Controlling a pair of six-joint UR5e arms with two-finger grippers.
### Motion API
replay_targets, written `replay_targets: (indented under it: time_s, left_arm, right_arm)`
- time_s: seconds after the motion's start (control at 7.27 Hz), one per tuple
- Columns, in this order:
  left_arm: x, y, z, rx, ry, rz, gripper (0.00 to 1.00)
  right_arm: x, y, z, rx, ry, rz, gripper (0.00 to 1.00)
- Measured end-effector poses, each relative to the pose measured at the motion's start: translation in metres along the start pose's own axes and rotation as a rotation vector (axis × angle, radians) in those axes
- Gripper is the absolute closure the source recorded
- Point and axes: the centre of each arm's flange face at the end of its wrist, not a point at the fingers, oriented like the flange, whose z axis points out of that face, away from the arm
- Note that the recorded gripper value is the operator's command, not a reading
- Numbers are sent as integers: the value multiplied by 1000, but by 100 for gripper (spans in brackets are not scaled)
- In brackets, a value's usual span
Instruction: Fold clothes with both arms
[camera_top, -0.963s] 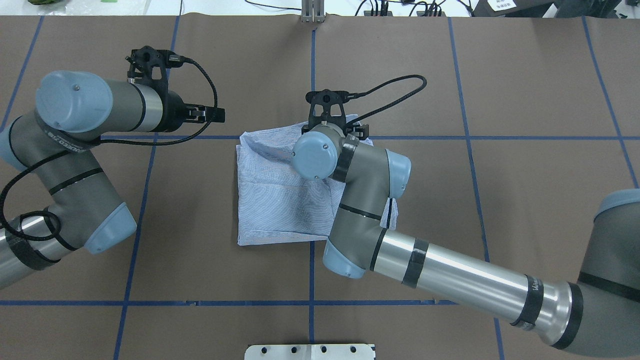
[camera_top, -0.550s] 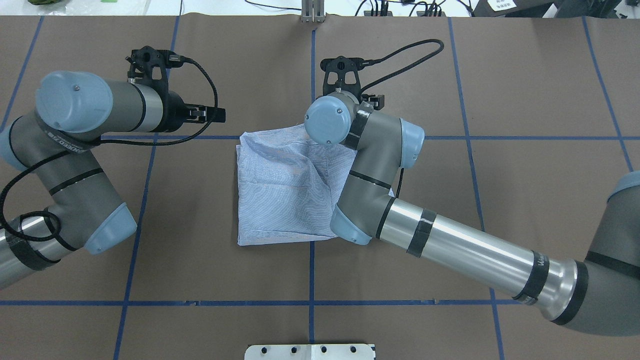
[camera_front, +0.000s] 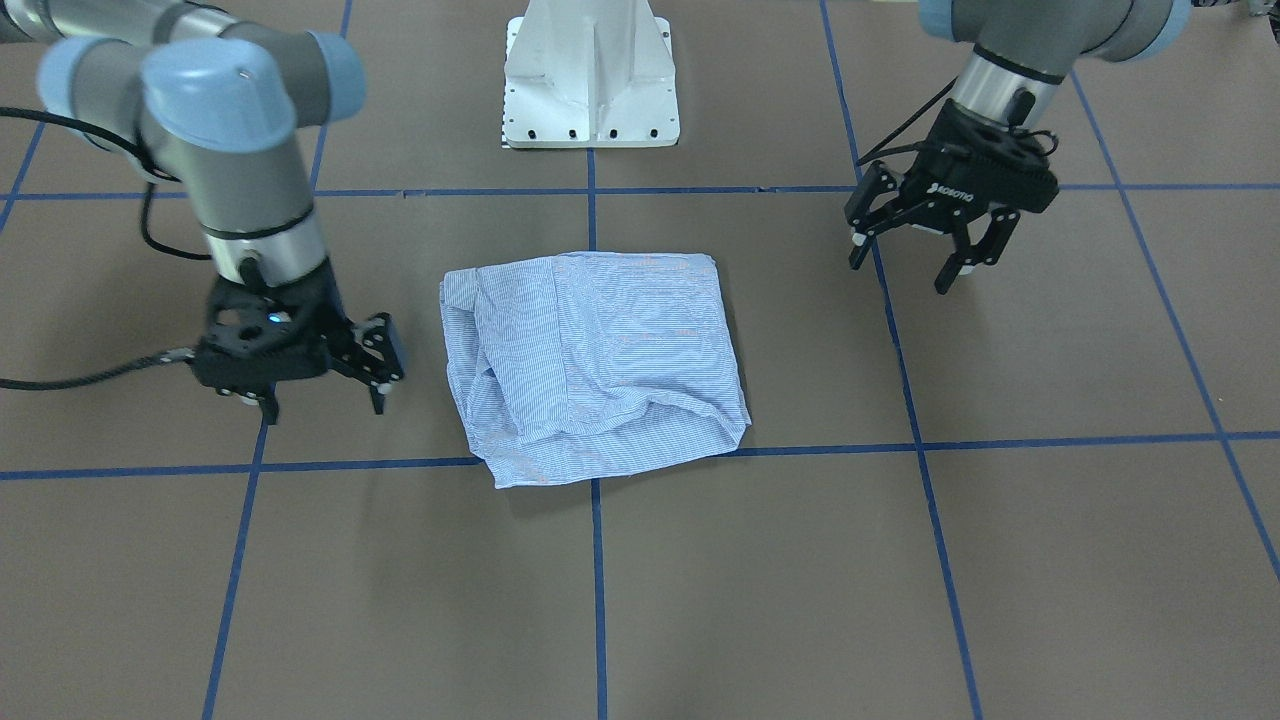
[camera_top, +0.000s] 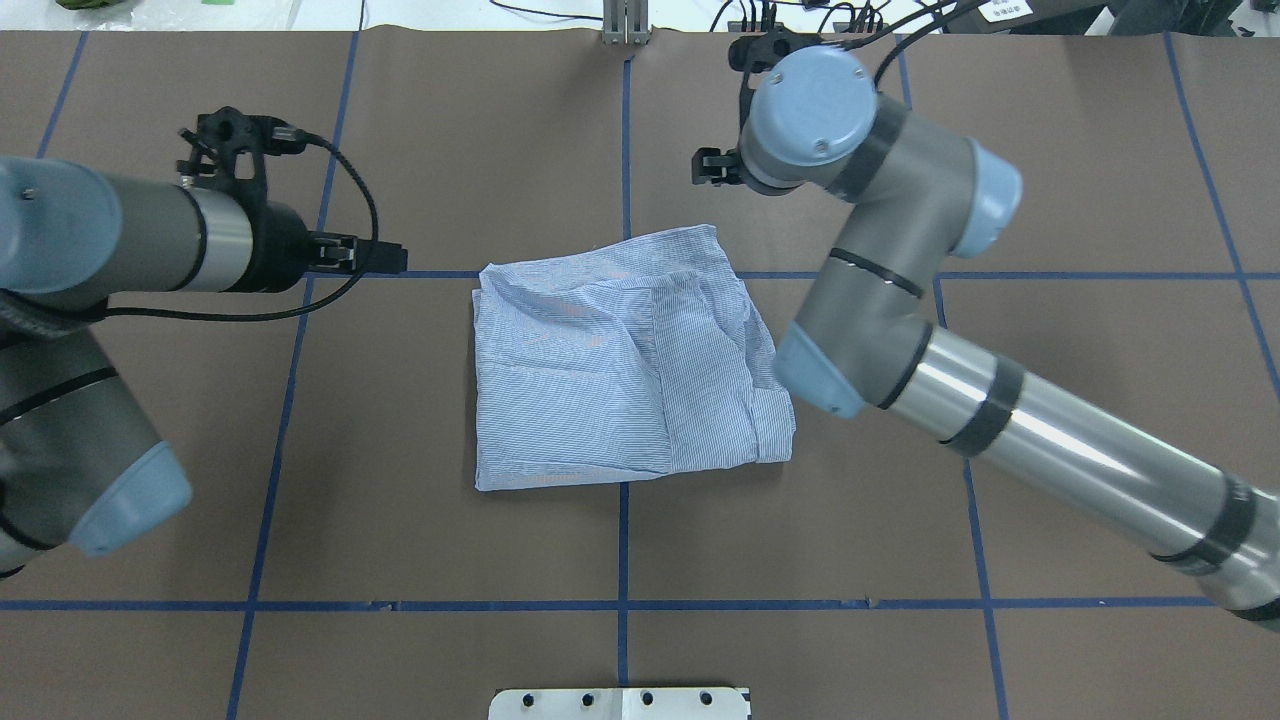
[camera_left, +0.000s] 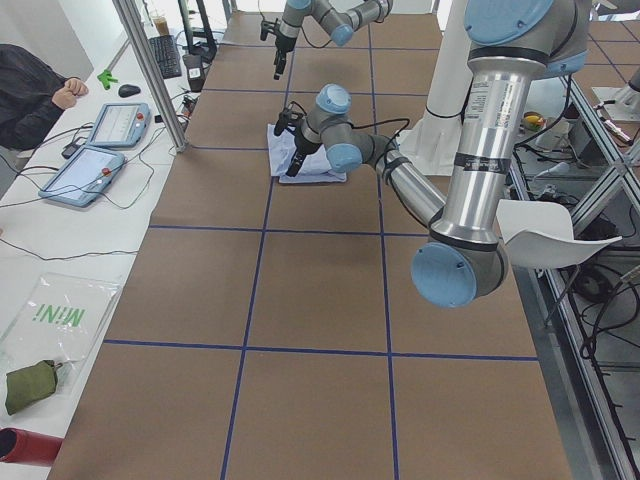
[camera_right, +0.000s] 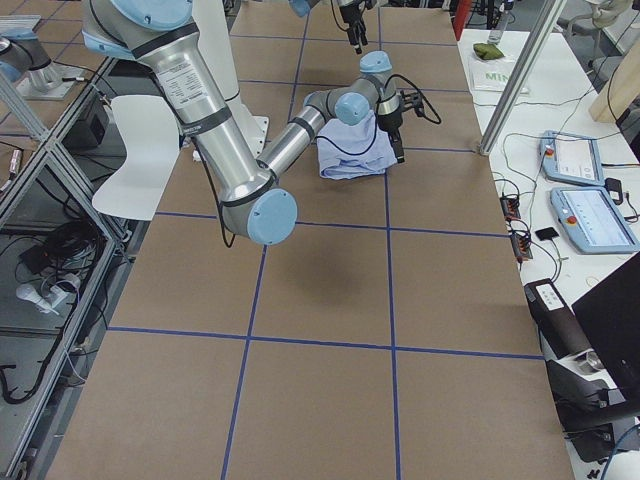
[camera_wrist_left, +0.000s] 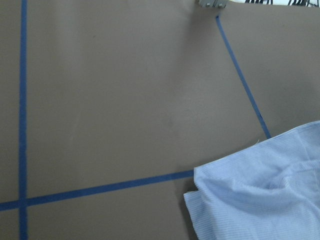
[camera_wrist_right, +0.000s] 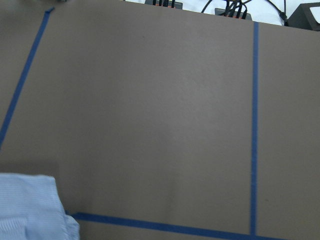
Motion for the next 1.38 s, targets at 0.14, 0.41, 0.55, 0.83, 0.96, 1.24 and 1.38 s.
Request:
replay_targets:
  time_s: [0.14,0.41,0.55,0.83,0.96,1.24,1.38]
  left_arm:
    - [-33,-7,-27,-21,-58,88,0]
    - [-136,-28,-72,-67,-141,282,0]
    - [-187,-34,-87,-94,-145,329,0]
    - [-252,-27,-101,-125,-131,330,0]
    - [-272,-16,-105,-139,-139,297,0]
    - [-320,18,-95,-206,-167,181,0]
    - [-349,30,-96,-223,-189,121,0]
  right_arm:
    - [66,18,-25,-47,5,-71,0]
    - [225,58,-54,-138,-1,-211,0]
    - [305,89,-67,-171,-8,-261,0]
    - [430,178,-87,-218,-38,-204,0]
    - [466,218,-94,-222,-70,-116,0]
    - [510,261,-89,-232,-98,16,0]
    - [518,267,-83,-235,-107,34,0]
